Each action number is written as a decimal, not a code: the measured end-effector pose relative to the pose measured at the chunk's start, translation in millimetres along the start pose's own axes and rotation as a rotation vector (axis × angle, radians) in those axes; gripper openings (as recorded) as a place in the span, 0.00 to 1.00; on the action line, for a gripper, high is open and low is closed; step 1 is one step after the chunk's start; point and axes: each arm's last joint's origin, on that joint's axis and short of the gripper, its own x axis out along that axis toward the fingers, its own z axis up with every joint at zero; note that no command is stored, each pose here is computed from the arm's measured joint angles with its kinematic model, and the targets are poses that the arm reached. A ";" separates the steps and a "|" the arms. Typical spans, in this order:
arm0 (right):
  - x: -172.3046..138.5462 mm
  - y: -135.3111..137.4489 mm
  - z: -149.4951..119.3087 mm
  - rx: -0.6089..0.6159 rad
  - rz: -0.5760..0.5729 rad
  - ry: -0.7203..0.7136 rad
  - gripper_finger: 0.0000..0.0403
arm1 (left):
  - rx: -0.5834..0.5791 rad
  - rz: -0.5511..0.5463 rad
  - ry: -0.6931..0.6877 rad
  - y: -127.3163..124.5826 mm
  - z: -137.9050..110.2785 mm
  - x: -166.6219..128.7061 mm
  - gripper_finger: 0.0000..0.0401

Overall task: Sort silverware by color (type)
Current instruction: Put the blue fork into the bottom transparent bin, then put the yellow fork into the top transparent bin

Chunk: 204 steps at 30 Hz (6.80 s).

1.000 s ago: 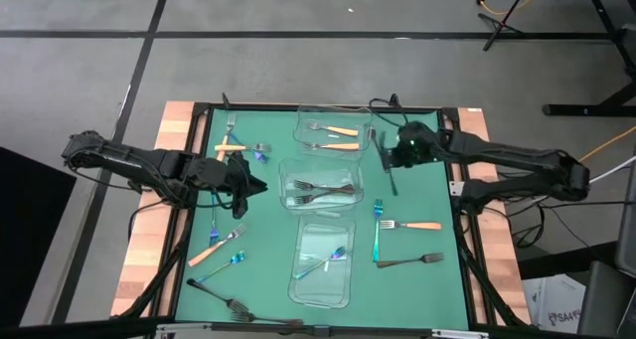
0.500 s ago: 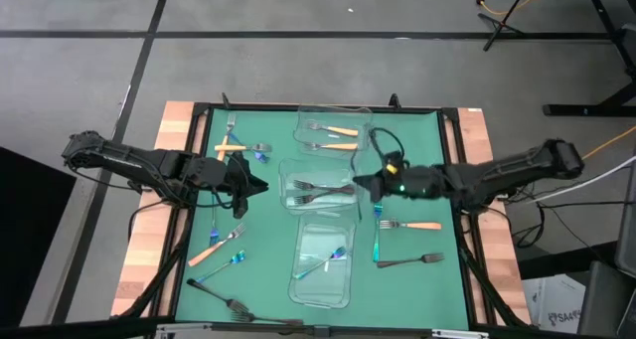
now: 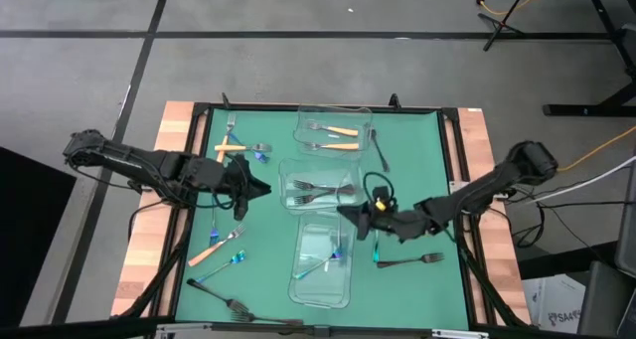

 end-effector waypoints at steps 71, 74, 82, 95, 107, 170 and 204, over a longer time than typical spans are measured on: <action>22.6 -8.0 -86.9 -0.005 -0.080 0.328 0.22 | 0.009 0.004 -0.013 -8.5 -3.9 0.3 0.12; 22.5 -7.9 -86.8 -0.005 -0.080 0.328 0.22 | 0.009 0.004 -0.011 -8.5 -4.1 0.4 0.12; 22.7 -5.0 -86.9 0.016 -0.047 0.351 0.22 | 0.016 -0.003 0.041 -7.1 -8.1 0.2 0.12; 6.3 28.6 -52.8 -0.126 0.164 0.314 0.22 | -0.025 -0.094 0.179 -7.3 -16.1 -0.7 0.27; -10.3 40.7 -27.5 -0.300 0.211 0.284 0.22 | -0.231 -0.093 0.613 -2.1 -46.7 -12.2 0.28; -6.6 26.3 -29.5 -0.379 0.118 0.369 0.22 | -0.149 0.431 1.189 -17.0 -145.0 65.8 0.11; -2.2 24.2 -25.3 -0.446 0.119 0.353 0.22 | -0.205 0.330 0.959 -60.1 -91.5 79.6 0.04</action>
